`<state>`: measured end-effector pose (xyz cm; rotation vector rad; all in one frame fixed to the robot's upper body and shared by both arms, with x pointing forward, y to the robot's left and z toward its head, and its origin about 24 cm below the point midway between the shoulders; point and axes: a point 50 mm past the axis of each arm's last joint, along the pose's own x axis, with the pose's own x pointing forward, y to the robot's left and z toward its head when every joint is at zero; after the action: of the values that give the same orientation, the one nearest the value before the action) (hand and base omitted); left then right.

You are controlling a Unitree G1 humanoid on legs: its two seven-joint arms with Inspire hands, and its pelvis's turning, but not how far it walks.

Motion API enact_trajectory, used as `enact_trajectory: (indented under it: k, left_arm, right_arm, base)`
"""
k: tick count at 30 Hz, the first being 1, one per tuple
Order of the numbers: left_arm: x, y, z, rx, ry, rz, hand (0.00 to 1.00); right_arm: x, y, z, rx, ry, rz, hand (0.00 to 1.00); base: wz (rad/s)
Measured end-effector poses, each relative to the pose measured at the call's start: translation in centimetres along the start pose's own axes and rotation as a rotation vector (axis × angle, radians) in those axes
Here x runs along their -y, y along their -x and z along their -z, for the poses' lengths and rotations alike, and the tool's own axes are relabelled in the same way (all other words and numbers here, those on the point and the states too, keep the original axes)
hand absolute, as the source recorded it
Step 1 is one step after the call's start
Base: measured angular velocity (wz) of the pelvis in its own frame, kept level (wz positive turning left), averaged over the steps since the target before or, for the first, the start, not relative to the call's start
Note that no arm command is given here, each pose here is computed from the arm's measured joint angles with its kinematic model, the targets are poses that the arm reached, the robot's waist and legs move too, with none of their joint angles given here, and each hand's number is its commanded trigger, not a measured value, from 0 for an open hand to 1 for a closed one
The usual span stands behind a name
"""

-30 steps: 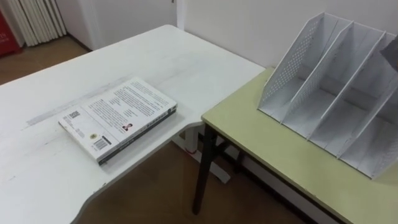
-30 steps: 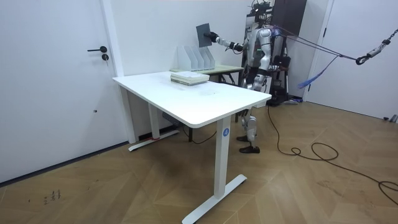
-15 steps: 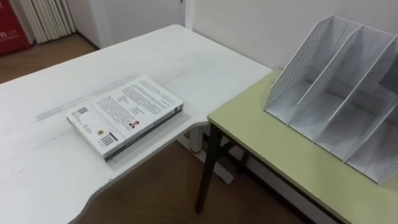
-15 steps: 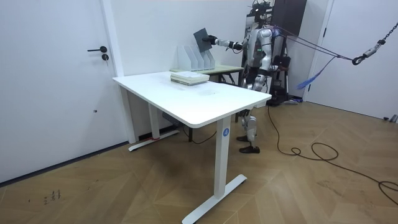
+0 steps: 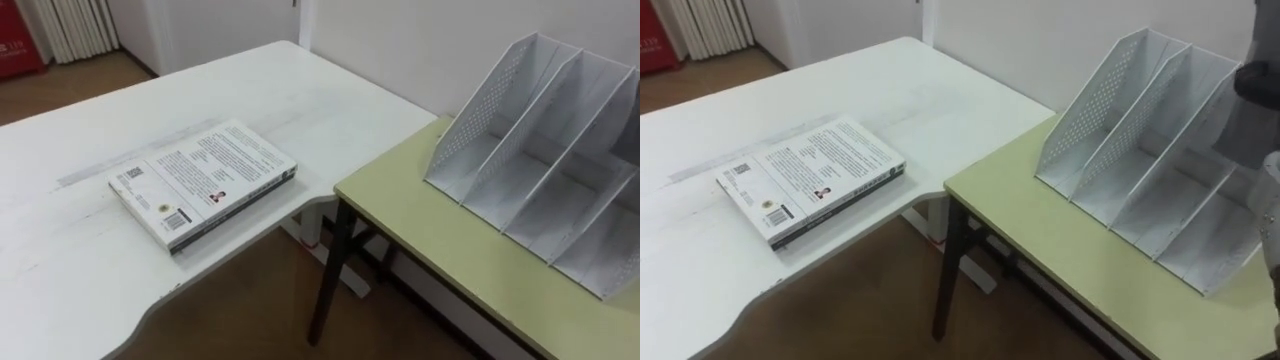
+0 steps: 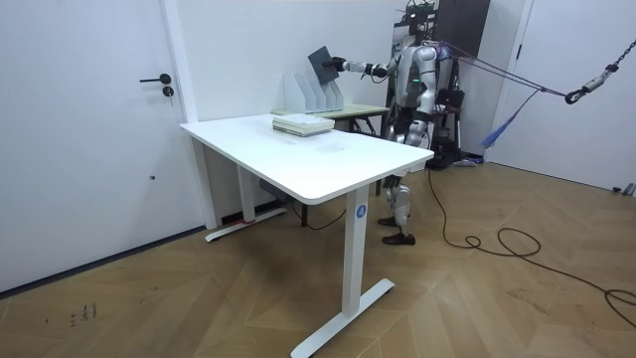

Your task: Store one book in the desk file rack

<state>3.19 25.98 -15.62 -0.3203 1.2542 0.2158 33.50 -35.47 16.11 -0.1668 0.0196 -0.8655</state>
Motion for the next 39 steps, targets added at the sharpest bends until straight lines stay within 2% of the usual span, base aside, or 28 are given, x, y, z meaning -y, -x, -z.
enact_trajectory:
  k: [16,24,25,39]
  left_arm:
    - [-0.3,0.1,0.4,-0.035,0.02,-0.041,0.0]
    - [-0.3,0.0,0.2,-0.034,0.019,-0.051,0.0]
    - [-0.3,0.0,0.2,-0.034,0.017,-0.056,0.0]
    - [-0.7,0.1,0.1,-0.031,0.009,-0.086,0.0]
  right_arm:
    - [0.0,-0.4,1.4,-0.102,0.028,0.021,1.0]
    - [0.0,-0.3,1.6,-0.155,-0.066,0.031,1.0]
    - [0.0,-0.3,1.7,-0.158,-0.07,0.035,0.0]
    - [0.1,-0.3,1.6,-0.156,-0.074,0.065,0.0]
  base:
    - [0.0]
    - [0.0]
    - [0.0]
    - [0.0]
